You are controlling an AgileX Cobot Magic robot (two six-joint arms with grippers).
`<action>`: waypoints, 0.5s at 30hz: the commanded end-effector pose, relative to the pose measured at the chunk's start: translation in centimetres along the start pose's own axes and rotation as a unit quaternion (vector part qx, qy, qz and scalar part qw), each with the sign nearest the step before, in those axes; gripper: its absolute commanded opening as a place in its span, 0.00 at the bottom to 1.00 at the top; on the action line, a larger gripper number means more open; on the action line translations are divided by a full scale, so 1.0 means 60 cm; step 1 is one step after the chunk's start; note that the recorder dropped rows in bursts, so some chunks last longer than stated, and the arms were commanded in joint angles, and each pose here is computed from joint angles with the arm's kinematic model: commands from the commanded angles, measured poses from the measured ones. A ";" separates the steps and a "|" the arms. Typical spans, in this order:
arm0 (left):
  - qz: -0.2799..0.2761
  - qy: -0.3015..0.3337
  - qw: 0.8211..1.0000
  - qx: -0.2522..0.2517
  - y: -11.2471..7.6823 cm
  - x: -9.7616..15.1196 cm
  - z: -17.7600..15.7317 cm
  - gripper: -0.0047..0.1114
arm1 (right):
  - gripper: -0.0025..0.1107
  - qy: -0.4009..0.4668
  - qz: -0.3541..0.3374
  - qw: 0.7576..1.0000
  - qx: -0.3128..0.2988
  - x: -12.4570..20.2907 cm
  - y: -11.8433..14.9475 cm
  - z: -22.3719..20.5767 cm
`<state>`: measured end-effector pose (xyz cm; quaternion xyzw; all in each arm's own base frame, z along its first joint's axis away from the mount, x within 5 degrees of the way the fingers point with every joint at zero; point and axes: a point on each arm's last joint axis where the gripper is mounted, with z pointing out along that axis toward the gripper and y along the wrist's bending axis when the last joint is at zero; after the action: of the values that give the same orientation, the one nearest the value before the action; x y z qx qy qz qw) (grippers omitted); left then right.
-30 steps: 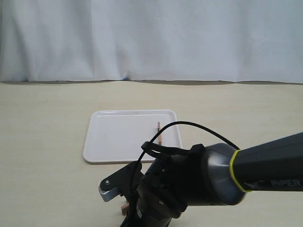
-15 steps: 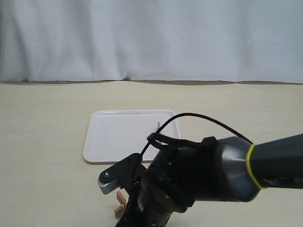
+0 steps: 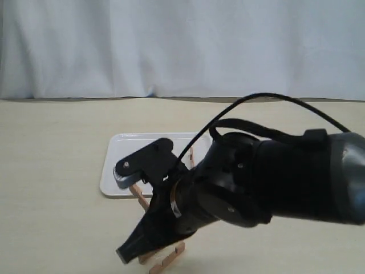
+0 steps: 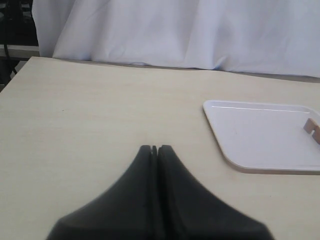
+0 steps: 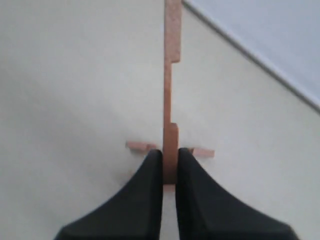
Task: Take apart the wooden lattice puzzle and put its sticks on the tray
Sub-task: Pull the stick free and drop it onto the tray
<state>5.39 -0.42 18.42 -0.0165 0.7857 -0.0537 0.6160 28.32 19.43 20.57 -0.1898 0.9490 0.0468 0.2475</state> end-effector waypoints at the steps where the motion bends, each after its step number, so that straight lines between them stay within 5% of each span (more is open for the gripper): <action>1: 0.002 -0.005 1.000 0.000 0.000 -0.001 0.000 0.04 | 0.06 -0.059 0.067 0.996 0.031 -0.060 -0.055 0.002; 8: 0.002 -0.003 1.000 0.000 0.000 0.000 0.000 0.04 | 0.06 -0.078 0.130 0.987 0.059 -0.115 -0.150 0.090; 15: 0.002 -0.003 1.000 0.000 0.000 0.000 0.000 0.04 | 0.10 -0.118 0.150 0.981 0.033 -0.110 -0.171 0.172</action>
<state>5.39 -0.42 18.42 -0.0165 0.7857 -0.0537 0.6160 41.75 14.06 15.39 -0.0261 0.9367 0.0691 0.3423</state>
